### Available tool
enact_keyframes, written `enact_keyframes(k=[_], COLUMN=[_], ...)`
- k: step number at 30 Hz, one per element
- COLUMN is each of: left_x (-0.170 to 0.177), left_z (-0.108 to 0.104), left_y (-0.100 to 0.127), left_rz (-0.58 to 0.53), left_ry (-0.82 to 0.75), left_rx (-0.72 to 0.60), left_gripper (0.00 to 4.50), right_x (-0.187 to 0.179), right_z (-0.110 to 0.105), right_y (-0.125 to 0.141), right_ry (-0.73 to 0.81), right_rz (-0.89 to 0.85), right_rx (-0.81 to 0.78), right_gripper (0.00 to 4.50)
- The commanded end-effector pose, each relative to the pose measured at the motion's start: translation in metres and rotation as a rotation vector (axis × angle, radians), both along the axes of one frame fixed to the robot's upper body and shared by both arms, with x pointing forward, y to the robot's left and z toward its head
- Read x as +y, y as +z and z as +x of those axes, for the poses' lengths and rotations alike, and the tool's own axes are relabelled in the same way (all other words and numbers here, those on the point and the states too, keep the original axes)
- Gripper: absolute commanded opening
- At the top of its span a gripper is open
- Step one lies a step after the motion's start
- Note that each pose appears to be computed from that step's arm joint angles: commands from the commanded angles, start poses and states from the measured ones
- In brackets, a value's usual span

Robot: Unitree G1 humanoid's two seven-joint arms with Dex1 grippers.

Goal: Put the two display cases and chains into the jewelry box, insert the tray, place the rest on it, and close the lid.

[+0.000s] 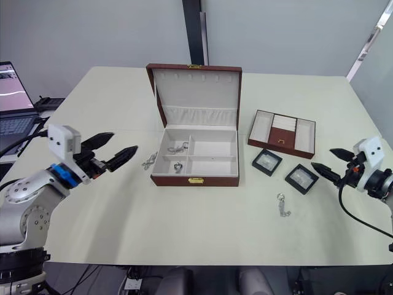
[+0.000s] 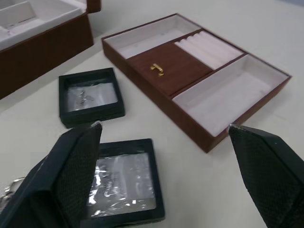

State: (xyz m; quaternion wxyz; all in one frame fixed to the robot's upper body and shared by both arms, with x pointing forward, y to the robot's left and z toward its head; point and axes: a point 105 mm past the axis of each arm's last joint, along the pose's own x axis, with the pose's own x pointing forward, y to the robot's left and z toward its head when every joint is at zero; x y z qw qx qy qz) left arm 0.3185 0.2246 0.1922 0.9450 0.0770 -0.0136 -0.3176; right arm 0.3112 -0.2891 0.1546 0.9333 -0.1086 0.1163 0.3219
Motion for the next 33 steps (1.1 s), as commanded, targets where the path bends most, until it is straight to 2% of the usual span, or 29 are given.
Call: enact_keyframes(k=[1,10,15,19,31,33], left_x=[-0.027,-0.081,-0.101,-0.104,-0.112,-0.112], left_z=[-0.007,-0.032,-0.05,-0.056,-0.061,-0.061], left_y=[0.012,0.005,-0.009,-0.017,-0.028,-0.029], left_rz=[0.06,0.224,0.304,0.344,0.316,0.318], left_ry=[-0.177,-0.568,-0.737,-0.782,-0.803,-0.803], left_rx=[-0.028,-0.025,-0.026,-0.037,-0.05,-0.048], left_gripper=[4.49,4.49,4.49,4.49,4.49,4.5], right_x=[0.02,0.045,0.039,0.036,0.041,0.041], right_z=[-0.005,-0.015,-0.018,-0.021,-0.018,-0.017], right_y=[0.018,0.01,-0.01,-0.018,-0.04,-0.041], right_ry=[0.089,0.178,0.122,0.103,0.06,0.053], right_rz=[-0.029,-0.198,-0.24,-0.245,-0.267,-0.263], right_rx=[0.007,0.096,0.157,0.168,0.163,0.159], right_gripper=[4.5,4.5,4.5,4.5,4.5,4.11])
